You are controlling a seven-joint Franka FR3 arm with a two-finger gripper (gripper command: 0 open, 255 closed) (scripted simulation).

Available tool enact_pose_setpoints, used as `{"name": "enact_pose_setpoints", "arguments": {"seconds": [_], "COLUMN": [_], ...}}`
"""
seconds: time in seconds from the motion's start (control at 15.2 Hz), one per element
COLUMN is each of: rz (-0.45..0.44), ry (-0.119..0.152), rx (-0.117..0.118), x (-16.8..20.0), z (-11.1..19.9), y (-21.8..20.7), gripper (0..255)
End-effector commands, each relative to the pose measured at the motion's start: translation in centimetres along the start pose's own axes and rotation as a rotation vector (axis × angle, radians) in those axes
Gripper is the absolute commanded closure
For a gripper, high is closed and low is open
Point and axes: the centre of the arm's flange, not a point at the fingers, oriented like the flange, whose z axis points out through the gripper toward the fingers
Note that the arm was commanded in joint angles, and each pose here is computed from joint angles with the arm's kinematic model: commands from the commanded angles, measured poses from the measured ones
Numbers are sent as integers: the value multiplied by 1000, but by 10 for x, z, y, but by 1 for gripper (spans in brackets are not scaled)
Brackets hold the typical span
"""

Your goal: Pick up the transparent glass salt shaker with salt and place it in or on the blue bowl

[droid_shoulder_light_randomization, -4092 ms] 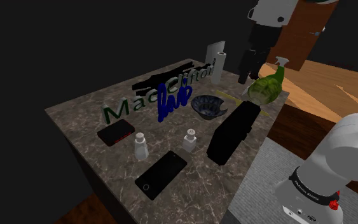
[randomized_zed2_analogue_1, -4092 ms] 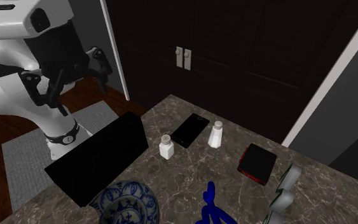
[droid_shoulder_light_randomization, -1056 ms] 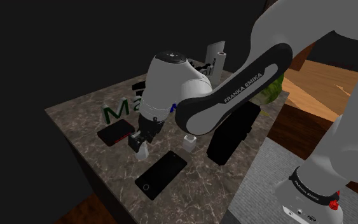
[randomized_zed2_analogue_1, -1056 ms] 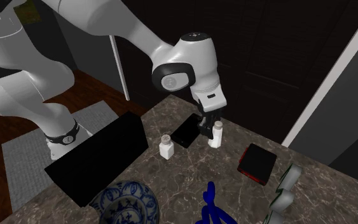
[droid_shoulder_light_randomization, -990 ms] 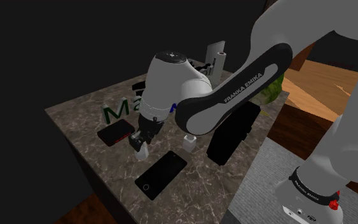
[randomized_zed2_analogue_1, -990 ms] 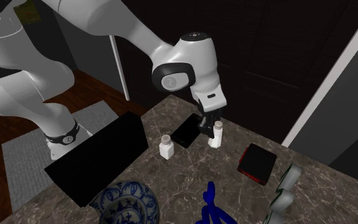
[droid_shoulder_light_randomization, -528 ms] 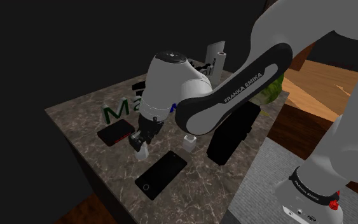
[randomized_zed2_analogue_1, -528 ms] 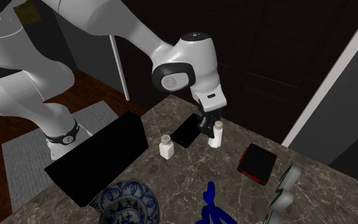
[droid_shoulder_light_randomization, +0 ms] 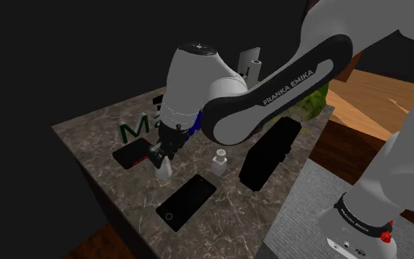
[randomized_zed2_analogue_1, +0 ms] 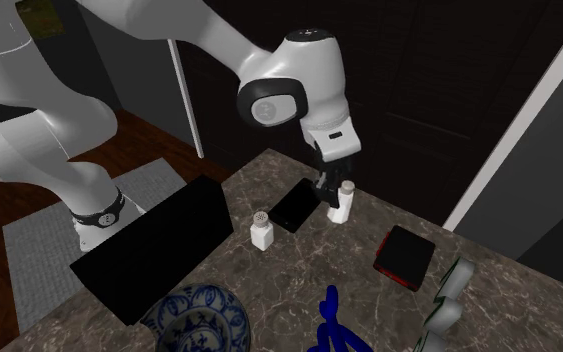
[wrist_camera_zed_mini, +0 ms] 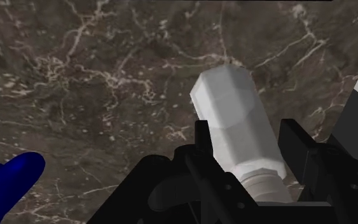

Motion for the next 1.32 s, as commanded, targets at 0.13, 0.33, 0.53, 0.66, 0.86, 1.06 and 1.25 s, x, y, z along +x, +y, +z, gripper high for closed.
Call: {"name": "enact_pose_setpoints", "arguments": {"seconds": [0.13,0.33,0.53,0.66,0.86,1.06,1.25], "rz": [0,0,0,0,0,0,0], "ry": [0,0,0,0,0,0,0], "rx": [0,0,0,0,0,0,0], "x": [4,8,12,14,18,22,26], "z": [-21,-36,-51,-61,-76,-92,-107], "y": [-2,-4,-6,-7,-9,-11,-13], "gripper": [255,255,255,255,255,255,255]}}
